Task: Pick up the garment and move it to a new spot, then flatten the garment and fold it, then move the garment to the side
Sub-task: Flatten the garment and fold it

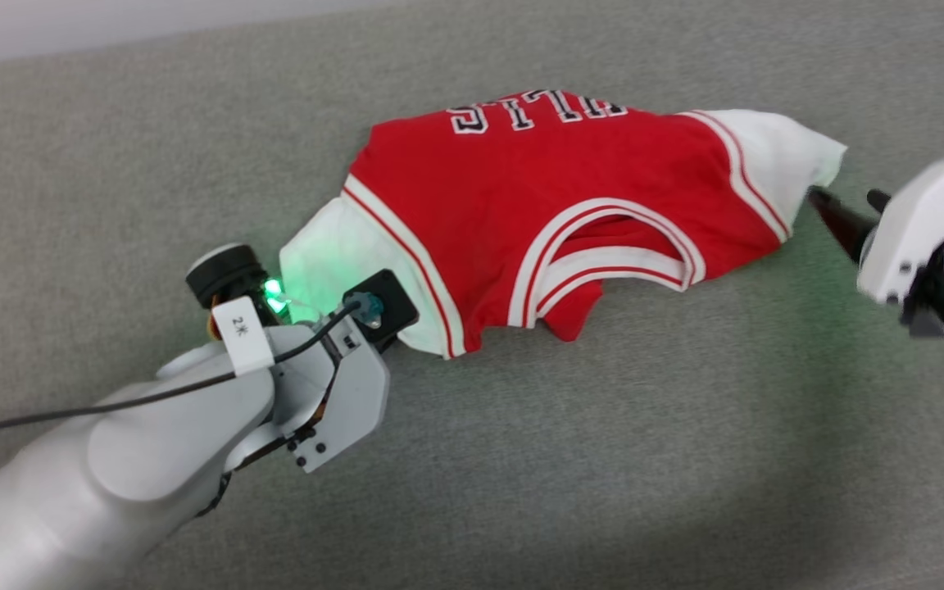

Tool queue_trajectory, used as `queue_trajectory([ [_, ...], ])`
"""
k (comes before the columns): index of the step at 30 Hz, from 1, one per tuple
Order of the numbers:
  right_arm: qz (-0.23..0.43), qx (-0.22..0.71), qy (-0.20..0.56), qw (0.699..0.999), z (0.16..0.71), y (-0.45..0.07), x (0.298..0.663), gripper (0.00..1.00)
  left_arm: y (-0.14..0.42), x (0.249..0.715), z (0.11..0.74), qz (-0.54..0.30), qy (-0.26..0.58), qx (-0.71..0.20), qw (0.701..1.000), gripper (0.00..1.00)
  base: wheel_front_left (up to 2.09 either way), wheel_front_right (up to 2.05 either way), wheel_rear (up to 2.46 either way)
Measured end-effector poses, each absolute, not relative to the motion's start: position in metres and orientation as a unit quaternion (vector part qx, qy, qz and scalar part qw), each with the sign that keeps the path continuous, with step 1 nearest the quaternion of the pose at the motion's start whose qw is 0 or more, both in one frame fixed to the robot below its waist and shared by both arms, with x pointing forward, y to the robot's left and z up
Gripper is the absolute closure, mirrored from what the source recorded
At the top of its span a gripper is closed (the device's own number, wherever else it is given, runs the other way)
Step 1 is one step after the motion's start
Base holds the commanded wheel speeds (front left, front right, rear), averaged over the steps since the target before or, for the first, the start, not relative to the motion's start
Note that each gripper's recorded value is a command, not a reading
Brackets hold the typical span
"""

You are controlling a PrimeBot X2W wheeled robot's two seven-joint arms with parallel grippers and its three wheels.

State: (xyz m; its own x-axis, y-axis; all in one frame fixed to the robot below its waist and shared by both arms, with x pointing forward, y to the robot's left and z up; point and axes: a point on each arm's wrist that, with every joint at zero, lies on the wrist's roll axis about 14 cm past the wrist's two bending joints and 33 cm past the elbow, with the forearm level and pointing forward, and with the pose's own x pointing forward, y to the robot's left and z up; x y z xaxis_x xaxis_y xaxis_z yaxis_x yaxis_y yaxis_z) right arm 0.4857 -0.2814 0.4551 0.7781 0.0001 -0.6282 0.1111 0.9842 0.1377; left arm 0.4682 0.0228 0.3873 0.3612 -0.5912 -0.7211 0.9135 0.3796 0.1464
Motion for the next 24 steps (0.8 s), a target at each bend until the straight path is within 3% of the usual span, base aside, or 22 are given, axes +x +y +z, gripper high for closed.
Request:
queue_trajectory([
  [10,-0.054,0.128,0.443,0.886,0.406,-0.274,0.501,0.00,0.023,0.469,0.384,-0.486,0.288,0.264,0.782,1.00,0.00,0.00,0.00],
  [17,-0.054,0.129,0.454,0.880,0.396,-0.267,0.512,0.00,0.024,0.469,0.383,-0.486,0.285,0.259,0.784,1.00,0.00,0.00,0.00],
  [18,-0.054,0.129,0.454,0.880,0.396,-0.267,0.513,0.40,0.024,0.470,0.383,-0.486,0.284,0.258,0.785,1.00,0.00,0.00,0.00],
  [19,-0.055,0.130,0.453,0.880,0.395,-0.267,0.514,0.73,0.024,0.470,0.383,-0.486,0.282,0.256,0.786,1.00,0.00,0.00,0.00],
  [20,-0.055,0.131,0.454,0.880,0.395,-0.267,0.514,1.00,0.024,0.470,0.384,-0.486,0.282,0.253,0.788,1.00,0.00,0.00,0.00],
  [24,-0.055,0.134,0.452,0.880,0.396,-0.266,0.514,1.00,0.022,0.472,0.387,-0.482,0.277,0.238,0.796,1.00,0.00,0.00,0.00],
])
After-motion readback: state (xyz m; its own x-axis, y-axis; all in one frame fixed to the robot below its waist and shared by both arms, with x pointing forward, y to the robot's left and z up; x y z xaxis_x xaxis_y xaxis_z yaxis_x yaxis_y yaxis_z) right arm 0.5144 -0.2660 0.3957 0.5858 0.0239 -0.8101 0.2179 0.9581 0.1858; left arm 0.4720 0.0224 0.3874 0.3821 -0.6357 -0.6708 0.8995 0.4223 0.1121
